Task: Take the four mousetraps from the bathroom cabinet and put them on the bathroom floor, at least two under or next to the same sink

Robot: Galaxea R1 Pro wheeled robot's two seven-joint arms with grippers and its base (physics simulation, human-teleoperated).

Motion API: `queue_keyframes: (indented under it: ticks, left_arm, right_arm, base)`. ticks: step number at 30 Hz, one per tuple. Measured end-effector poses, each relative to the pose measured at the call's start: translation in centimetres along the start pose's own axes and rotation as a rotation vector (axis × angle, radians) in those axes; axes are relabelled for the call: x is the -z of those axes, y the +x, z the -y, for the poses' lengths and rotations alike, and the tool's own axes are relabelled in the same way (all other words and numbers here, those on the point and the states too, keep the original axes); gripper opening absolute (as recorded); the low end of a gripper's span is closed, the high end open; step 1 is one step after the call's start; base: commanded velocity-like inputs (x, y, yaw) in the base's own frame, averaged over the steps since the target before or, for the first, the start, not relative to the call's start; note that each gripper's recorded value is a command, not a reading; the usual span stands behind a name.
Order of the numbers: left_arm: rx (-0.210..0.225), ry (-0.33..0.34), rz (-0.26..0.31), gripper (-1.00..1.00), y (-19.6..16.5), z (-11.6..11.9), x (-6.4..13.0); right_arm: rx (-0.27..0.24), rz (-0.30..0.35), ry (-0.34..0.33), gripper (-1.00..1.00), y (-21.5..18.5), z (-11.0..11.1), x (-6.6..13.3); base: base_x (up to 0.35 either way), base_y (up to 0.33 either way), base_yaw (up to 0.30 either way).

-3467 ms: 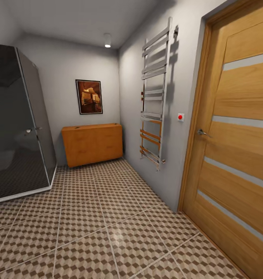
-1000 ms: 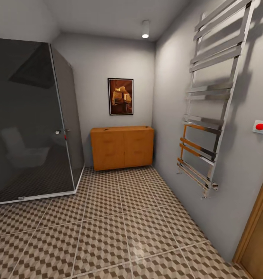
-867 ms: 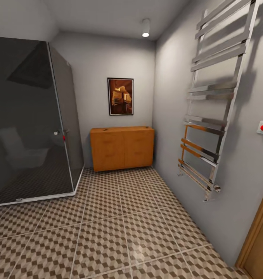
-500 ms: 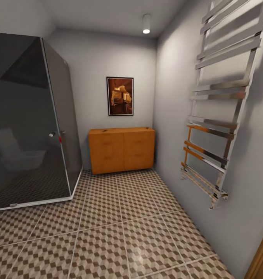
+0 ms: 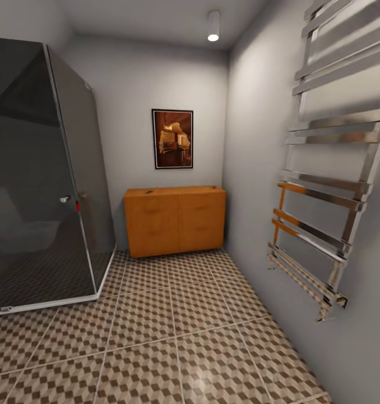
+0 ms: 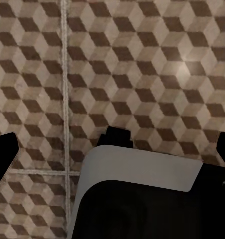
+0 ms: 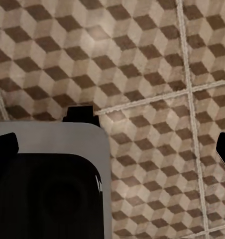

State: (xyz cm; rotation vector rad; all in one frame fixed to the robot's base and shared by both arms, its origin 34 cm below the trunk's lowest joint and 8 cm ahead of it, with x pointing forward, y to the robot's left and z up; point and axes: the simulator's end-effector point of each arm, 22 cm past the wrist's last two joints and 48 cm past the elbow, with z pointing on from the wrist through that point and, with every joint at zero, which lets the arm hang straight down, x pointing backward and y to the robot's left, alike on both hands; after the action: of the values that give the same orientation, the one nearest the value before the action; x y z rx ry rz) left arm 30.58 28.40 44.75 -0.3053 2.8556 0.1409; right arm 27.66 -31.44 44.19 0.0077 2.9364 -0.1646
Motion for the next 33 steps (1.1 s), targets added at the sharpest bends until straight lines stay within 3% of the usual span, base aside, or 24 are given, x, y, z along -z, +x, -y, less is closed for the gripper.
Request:
queue_keyframes:
  ticks: [33]
  left_arm:
    - [0.0,-0.002,0.0,1.0,-0.02,-0.1,-0.01]
  right_arm:
    - [0.0,0.0,0.0,1.0,0.0,0.0,0.0]
  base:
    - [0.324,0.0,0.0]
